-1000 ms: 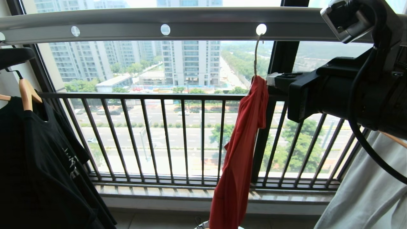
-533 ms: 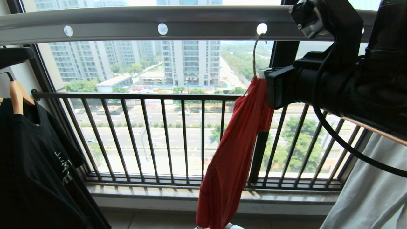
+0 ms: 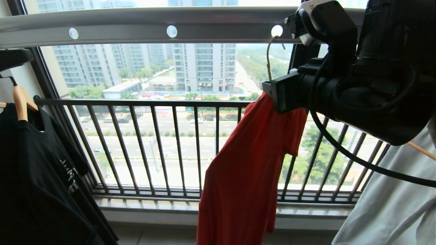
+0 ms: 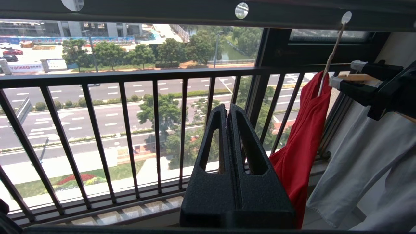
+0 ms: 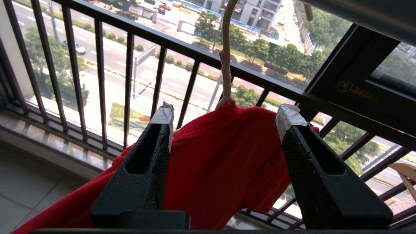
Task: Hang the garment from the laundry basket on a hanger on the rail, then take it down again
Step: Take the clothes off the clothes rack
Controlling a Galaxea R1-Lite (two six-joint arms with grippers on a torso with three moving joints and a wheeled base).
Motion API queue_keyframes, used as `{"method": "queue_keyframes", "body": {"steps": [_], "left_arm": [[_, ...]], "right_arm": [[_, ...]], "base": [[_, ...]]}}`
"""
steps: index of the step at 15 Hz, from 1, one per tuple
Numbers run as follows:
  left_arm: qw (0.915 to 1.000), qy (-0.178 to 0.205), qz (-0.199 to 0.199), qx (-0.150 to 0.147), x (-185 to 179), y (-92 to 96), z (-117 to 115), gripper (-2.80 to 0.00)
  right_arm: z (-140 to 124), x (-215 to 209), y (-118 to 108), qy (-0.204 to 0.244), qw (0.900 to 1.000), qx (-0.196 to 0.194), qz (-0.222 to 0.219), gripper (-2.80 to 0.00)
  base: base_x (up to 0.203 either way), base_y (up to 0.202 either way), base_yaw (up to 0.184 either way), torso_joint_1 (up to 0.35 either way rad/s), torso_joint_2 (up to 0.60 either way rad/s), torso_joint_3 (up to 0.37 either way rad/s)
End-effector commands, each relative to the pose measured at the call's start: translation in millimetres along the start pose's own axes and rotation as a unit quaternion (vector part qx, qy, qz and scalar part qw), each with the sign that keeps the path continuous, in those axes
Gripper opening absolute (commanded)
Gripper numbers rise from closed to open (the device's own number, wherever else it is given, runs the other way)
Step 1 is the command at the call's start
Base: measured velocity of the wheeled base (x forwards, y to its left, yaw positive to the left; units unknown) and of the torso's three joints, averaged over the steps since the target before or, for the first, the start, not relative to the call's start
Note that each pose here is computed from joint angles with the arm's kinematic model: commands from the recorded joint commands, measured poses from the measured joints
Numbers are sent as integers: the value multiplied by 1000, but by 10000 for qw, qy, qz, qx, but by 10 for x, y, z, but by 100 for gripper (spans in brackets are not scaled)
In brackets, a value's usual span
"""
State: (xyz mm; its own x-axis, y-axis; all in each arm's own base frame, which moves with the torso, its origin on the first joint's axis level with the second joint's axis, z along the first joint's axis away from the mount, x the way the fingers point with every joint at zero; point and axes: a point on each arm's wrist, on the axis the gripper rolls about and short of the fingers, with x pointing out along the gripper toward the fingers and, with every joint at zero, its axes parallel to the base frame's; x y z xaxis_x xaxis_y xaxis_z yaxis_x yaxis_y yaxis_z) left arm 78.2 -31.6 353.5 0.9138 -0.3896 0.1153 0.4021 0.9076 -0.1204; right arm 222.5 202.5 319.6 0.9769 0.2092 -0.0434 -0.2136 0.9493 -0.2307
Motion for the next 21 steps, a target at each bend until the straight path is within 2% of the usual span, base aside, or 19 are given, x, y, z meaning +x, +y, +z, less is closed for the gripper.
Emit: {"method": "queue_keyframes", "body": {"steps": [1, 4, 8, 14, 18, 21], "left_arm": [[10000, -10, -4, -7, -7, -1, 3, -280], [10000, -43, -4, -5, -26, -2, 13, -280], [10000, -48, -5, -5, -29, -2, 14, -280], [10000, -84, -11, 3, -53, -4, 24, -280], [9999, -109, -11, 4, -65, -5, 33, -280], [9999, -127, -13, 5, -76, -6, 38, -280]], "right_arm": [[-50, 45, 151, 124, 9996, -242, -88, 0], [-88, 23, 307, 239, 9981, -529, -210, 0], [-124, 25, 349, 315, 9969, -678, -232, 0], [-172, 72, 384, 418, 9955, -769, -352, 0], [-101, 190, 439, 413, 9939, -694, -756, 0], [-94, 191, 444, 411, 9937, -689, -782, 0]], "base": [[0, 0, 0, 0, 0, 0], [0, 0, 0, 0, 0, 0], [0, 0, 0, 0, 0, 0], [0, 0, 0, 0, 0, 0], [0, 0, 0, 0, 0, 0], [0, 0, 0, 0, 0, 0]]}}
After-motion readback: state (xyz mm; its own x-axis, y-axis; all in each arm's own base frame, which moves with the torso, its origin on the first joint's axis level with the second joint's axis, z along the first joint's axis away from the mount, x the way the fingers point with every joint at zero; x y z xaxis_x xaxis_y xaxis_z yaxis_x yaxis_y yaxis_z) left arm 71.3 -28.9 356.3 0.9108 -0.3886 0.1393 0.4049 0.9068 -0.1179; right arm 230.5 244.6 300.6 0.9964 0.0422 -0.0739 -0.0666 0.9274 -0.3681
